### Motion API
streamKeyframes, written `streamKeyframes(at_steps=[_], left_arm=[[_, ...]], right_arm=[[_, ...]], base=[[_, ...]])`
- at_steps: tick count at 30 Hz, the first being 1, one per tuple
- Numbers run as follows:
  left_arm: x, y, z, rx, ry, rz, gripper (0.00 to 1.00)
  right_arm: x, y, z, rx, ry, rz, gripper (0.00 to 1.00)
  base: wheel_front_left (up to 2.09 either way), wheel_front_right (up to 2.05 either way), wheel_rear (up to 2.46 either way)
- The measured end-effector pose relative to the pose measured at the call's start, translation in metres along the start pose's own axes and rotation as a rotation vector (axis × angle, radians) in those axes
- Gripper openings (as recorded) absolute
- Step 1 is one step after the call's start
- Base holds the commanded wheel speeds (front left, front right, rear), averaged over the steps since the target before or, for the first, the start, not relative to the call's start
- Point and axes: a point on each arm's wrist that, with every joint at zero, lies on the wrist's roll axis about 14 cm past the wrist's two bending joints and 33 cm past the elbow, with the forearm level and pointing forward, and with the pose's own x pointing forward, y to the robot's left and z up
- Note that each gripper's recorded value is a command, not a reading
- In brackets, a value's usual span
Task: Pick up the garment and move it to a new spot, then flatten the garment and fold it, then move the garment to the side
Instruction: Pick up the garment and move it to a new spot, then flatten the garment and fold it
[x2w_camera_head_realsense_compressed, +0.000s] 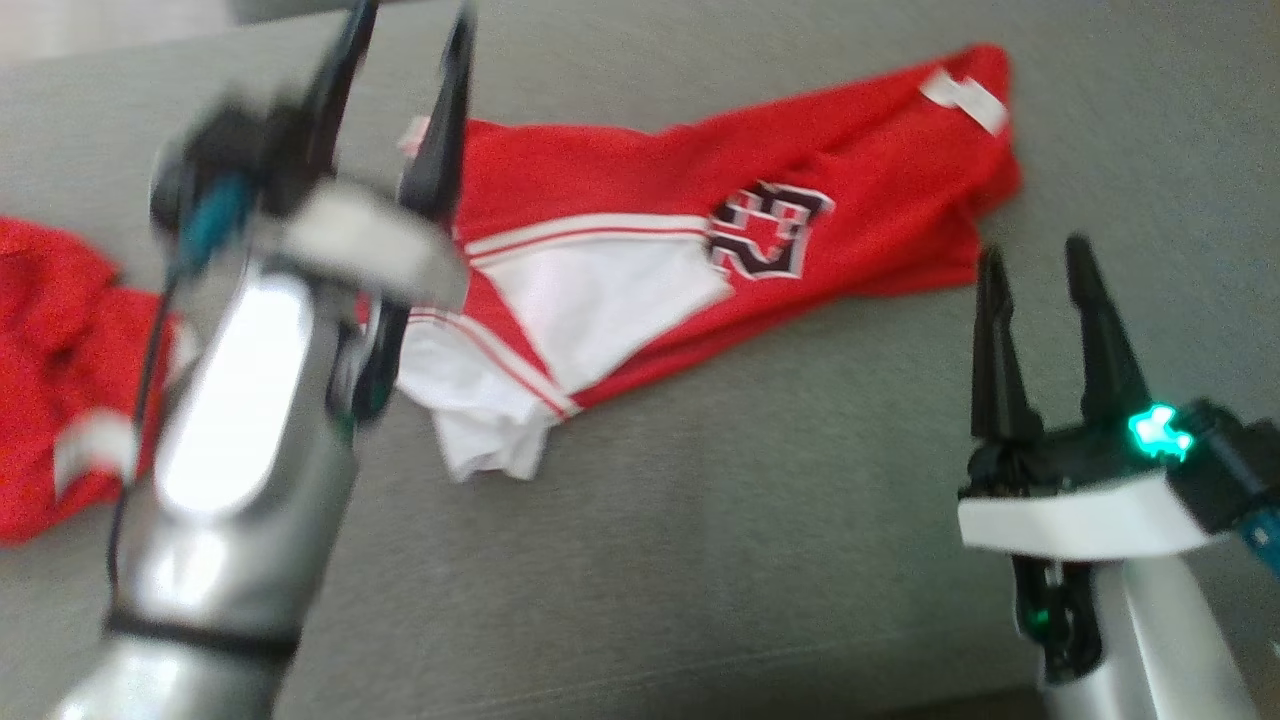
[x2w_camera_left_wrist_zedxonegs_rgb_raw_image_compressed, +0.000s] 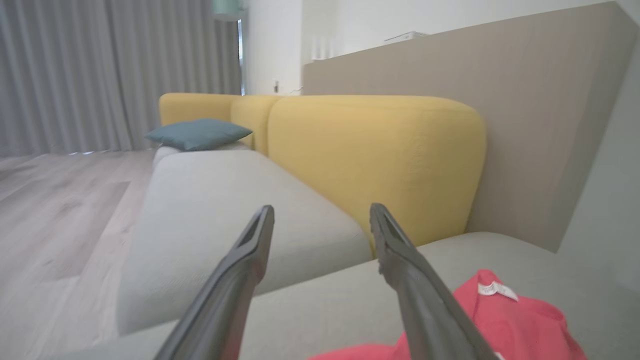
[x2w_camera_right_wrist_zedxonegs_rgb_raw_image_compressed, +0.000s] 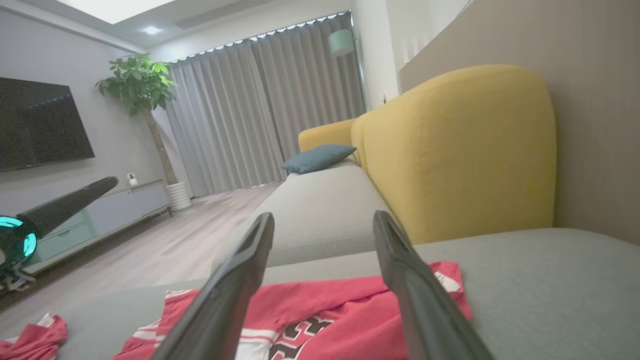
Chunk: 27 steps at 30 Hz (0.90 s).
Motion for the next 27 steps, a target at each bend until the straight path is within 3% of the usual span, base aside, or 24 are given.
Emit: streamKeyframes(at_steps=[5,13,21,27], left_arm=[[-0.088,0.035,-0.021,-0.042,0.081,0.188,1.0],[-0.183,0.038,-0.017,-0.125,0.086,0.392,1.0],[-0.203,0.038,-0.011,-0.109,0.072,0.42,1.0],[-0.208,0.042,-0.021,-0.124,0.098,0.44,1.0]], right_arm=[[-0.008,0.019,-0.014,-0.003,0.046,0.052,1.0],[-0.02,0.038,-0.015,0.005,0.058,0.102,1.0],[-0.016,0.062,-0.027,-0.018,0.091,0.182,1.0],[-0.012,0.082,-0.065,-0.036,0.194,0.255,1.0]], base=[[0.0,0.0,0.0],[0.0,0.0,0.0],[0.0,0.0,0.0],[0.0,0.0,0.0]])
